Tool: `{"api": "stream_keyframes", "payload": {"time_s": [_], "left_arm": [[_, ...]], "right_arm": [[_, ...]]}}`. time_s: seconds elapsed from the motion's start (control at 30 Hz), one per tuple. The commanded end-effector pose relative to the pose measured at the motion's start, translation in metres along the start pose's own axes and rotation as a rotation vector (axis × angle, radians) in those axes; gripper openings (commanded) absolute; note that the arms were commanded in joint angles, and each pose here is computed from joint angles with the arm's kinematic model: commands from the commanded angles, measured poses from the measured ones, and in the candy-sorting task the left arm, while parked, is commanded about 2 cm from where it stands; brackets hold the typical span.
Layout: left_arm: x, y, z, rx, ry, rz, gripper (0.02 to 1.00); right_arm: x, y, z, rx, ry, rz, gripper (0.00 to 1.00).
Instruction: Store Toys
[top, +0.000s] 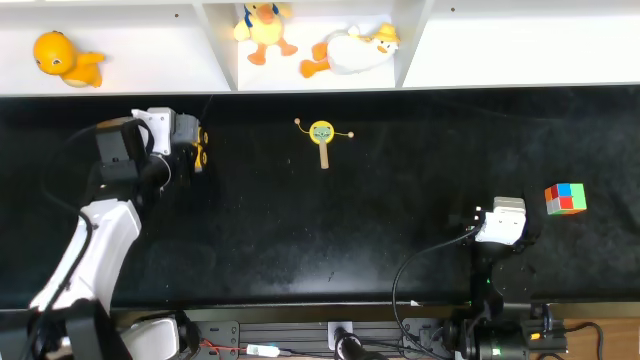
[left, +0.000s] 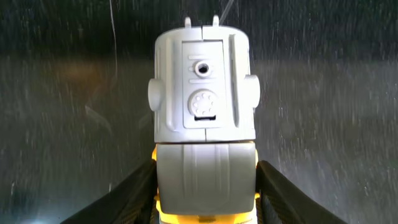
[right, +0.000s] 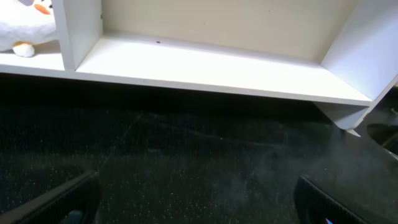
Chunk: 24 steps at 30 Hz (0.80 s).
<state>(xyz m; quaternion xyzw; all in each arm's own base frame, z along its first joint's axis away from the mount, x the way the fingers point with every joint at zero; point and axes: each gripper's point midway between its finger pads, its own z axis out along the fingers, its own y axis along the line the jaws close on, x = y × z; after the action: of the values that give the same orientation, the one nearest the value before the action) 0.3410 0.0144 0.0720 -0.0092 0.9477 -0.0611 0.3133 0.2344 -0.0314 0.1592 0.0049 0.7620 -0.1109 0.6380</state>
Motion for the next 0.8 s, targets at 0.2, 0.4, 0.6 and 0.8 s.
{"api": "stream_keyframes", "payload": {"time_s": [0.2, 0.4, 0.6, 0.8], "left_arm": [[-0.007, -0.006, -0.071, -0.053, -0.097, 0.057, 0.369], [-0.04, -0.022, -0.087, 0.024, -0.172, 0.072, 0.369], [-0.082, -0.02, -0.087, 0.024, -0.199, 0.081, 0.369], [-0.125, -0.017, -0.074, 0.03, -0.226, 0.088, 0.369]], "right_arm": [[0.0, 0.0, 0.0, -0.002, -0.007, 0.009, 0.996], [0.0, 0.0, 0.0, -0.002, -0.007, 0.009, 0.996], [0.0, 0.0, 0.0, -0.002, -0.007, 0.009, 0.993], [0.0, 0.0, 0.0, -0.002, -0.007, 0.009, 0.993]]}}
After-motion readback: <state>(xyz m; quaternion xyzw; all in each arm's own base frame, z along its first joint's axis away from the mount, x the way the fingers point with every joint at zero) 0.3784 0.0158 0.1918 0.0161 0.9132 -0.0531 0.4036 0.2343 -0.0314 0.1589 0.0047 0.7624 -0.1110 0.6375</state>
